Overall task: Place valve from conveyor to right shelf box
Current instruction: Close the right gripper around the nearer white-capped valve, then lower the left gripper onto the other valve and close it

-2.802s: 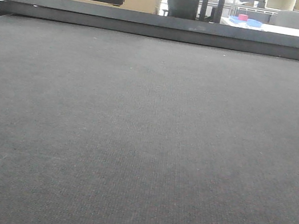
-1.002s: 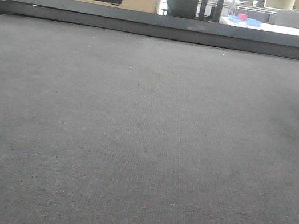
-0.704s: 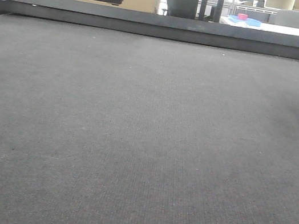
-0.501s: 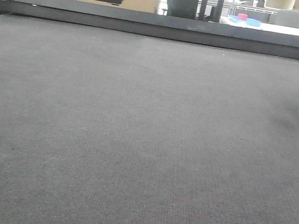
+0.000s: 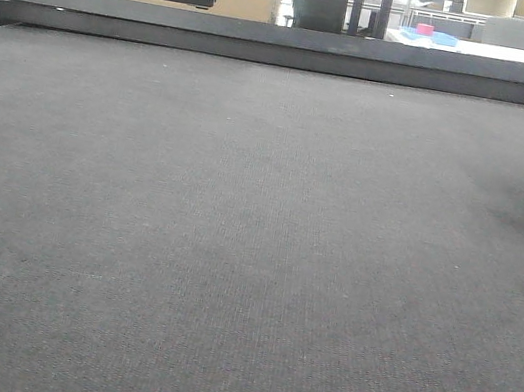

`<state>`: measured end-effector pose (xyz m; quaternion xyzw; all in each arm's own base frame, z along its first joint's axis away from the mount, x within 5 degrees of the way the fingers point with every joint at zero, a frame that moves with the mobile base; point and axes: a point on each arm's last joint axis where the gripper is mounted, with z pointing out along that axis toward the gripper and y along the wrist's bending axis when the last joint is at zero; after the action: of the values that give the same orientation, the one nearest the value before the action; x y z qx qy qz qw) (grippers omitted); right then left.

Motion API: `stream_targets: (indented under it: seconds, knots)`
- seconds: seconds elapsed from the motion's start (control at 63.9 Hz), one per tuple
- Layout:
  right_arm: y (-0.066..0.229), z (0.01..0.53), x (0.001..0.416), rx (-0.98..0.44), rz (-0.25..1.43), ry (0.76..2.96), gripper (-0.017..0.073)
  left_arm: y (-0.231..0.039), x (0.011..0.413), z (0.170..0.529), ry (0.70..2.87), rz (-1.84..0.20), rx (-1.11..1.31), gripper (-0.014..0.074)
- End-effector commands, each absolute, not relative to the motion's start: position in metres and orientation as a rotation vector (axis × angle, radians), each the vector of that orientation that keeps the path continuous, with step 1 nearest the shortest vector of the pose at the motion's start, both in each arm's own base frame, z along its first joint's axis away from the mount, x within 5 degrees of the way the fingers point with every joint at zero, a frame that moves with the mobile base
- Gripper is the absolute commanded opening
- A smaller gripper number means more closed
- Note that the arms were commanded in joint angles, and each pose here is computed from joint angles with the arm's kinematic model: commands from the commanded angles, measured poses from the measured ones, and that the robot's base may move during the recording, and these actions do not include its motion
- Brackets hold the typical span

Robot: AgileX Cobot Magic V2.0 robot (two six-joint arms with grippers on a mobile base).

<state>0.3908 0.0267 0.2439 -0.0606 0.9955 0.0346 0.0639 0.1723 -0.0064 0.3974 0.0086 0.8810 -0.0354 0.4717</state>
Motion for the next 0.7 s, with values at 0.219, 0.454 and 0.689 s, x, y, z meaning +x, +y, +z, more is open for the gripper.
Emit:
stream_targets:
  seconds: [0.219, 0.454, 0.689]
  knots:
    - [0.024, 0.269, 0.384, -0.186, 0.079, 2.933, -0.0151, -0.002, 0.18, 0.407, 2.25, -0.022, 0.029, 0.0599]
    - [0.027, 0.302, 0.36, -0.193, 0.074, 2.792, -0.0151, 0.02, 0.218, 0.421, 2.433, 0.01, -0.098, 0.0599]
    - [0.034, 0.307, 0.328, -0.223, 0.078, 2.719, -0.0151, 0.055, 0.276, 0.418, 2.533, 0.085, -0.099, 0.0599]
